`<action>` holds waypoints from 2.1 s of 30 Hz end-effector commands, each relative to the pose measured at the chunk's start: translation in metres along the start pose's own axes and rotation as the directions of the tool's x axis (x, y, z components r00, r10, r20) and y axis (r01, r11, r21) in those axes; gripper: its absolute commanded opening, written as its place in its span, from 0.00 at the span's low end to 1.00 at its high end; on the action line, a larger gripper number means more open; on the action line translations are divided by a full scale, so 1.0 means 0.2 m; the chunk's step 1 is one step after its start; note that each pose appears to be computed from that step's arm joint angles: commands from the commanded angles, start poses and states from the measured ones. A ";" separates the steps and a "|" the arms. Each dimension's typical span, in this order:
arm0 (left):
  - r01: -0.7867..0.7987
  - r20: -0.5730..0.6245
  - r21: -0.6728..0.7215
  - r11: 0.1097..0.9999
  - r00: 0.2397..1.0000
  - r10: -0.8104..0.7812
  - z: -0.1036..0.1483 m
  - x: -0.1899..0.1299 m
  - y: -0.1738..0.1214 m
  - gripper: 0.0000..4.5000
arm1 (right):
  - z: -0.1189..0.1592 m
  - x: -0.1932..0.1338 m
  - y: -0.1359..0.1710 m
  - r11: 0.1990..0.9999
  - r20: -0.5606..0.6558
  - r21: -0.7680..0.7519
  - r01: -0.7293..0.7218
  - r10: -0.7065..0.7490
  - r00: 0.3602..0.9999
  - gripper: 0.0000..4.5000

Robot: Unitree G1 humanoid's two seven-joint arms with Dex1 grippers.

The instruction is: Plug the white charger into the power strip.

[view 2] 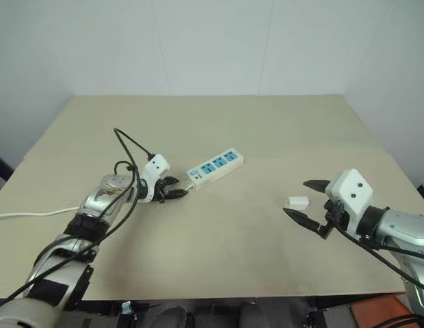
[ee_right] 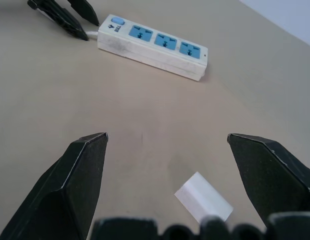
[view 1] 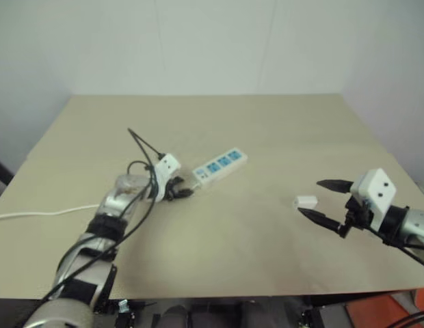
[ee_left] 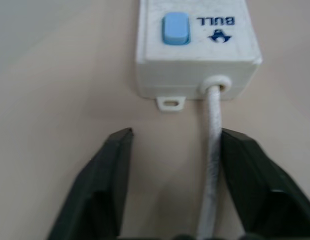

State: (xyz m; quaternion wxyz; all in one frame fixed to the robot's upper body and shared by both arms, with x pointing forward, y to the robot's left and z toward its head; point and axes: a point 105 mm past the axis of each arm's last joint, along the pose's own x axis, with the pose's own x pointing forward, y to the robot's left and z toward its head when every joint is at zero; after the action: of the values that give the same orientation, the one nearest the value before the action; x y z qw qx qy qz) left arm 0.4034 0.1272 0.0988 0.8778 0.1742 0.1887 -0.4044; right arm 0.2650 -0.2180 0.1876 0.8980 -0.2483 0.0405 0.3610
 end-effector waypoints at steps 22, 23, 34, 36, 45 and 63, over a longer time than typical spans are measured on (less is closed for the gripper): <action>0.135 0.285 0.087 0.987 0.946 -0.154 -0.02 -0.48 -0.41 0.63 | 0.05 -0.03 0.02 0.999 0.012 -0.039 -0.006 0.007 1.000 1.00; 0.136 0.303 0.102 0.985 0.939 -0.162 0.00 -0.49 -0.42 0.72 | 0.05 -0.03 0.02 0.999 0.012 -0.039 -0.007 0.008 1.000 1.00; 0.090 0.409 0.182 0.979 0.899 -0.158 0.05 -0.33 -0.38 0.99 | 0.07 -0.03 0.04 0.999 0.030 -0.038 -0.023 0.024 0.999 1.00; 0.116 0.403 0.183 0.976 0.897 -0.182 0.03 -0.29 -0.37 0.99 | 0.07 -0.03 0.04 0.999 0.030 -0.040 -0.020 0.021 0.999 1.00; 0.205 0.413 0.192 0.960 0.870 -0.268 0.00 -0.21 -0.42 0.99 | 0.09 -0.04 0.04 0.999 0.033 -0.046 -0.015 0.016 0.999 1.00; 0.200 0.374 0.107 0.974 0.899 -0.226 -0.15 -0.05 -0.43 0.99 | 0.11 0.01 0.04 0.997 0.056 -0.054 -0.058 0.061 0.997 1.00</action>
State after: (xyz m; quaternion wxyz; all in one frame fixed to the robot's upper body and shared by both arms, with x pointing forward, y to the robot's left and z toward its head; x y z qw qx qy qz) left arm 0.3259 0.0974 0.0767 0.8423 0.1087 -0.0011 -0.5280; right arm 0.2591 -0.2024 0.1952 0.8848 -0.2511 0.0256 0.3917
